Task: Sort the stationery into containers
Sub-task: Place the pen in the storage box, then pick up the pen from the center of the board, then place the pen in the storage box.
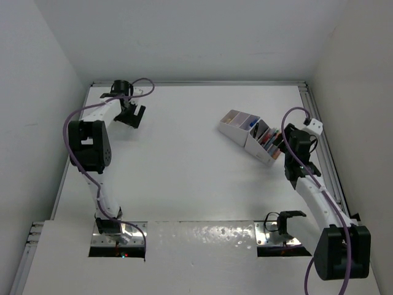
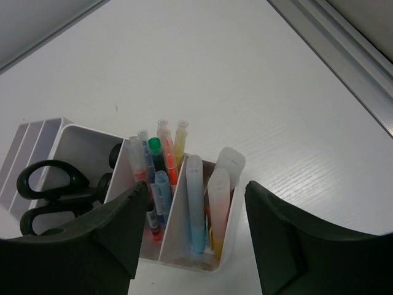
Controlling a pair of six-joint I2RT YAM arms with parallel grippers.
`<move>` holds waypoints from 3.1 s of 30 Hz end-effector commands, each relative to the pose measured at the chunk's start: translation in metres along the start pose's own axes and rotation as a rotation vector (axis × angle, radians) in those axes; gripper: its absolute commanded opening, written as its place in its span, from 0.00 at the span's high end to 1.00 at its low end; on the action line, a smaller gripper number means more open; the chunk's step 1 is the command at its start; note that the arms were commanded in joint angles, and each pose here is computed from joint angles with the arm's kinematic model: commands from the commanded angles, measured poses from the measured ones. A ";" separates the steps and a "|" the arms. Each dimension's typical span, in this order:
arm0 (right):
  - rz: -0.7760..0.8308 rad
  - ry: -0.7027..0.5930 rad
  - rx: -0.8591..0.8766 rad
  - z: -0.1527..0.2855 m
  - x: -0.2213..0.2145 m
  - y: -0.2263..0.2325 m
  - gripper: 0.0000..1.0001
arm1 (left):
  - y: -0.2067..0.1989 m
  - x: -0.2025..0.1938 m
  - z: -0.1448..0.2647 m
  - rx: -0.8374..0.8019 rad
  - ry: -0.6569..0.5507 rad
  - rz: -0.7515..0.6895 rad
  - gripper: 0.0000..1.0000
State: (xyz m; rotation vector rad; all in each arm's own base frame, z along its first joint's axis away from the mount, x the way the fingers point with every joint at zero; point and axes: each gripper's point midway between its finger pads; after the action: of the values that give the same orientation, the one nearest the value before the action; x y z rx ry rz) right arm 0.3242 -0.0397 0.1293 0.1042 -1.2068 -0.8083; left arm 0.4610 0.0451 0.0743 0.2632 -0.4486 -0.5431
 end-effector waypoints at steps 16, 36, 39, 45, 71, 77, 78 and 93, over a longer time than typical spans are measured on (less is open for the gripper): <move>0.019 -0.112 0.149 0.030 0.060 0.050 0.38 | -0.009 0.011 -0.081 -0.142 -0.005 0.062 0.55; 0.086 -0.022 0.401 0.060 0.047 0.149 0.44 | -0.030 0.133 0.081 -0.224 -0.422 0.014 1.00; 0.062 0.021 0.490 0.067 0.041 0.198 0.42 | -0.059 0.175 0.149 -0.228 -0.586 -0.092 1.00; -0.089 0.105 0.742 0.090 0.040 0.297 0.39 | -0.140 0.208 0.231 -0.363 -0.763 -0.286 1.00; -0.246 0.134 0.776 0.074 -0.017 0.358 0.42 | -0.227 0.205 0.262 -0.495 -0.783 -0.429 1.00; -0.247 0.148 0.778 0.070 -0.026 0.363 0.97 | -0.232 0.206 0.264 -0.499 -0.788 -0.437 1.00; -0.244 0.148 0.775 0.070 -0.026 0.363 1.00 | -0.231 0.206 0.264 -0.497 -0.789 -0.437 1.00; -0.011 -0.151 0.309 0.050 0.063 0.142 1.00 | -0.119 0.189 0.231 -0.305 -0.704 -0.193 0.00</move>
State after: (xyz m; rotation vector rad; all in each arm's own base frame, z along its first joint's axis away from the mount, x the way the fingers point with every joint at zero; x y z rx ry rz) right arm 0.3818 0.0839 0.2863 0.5385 -1.4596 -0.6332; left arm 0.4355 -0.2186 0.2729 -0.2498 -0.9496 -0.9707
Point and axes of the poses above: each gripper's point midway between its finger pads, its own z axis back along the fingers, its own y axis along the line the jaws close on, x = y × z, and after that the axes turned 15 degrees about -z, right-handed
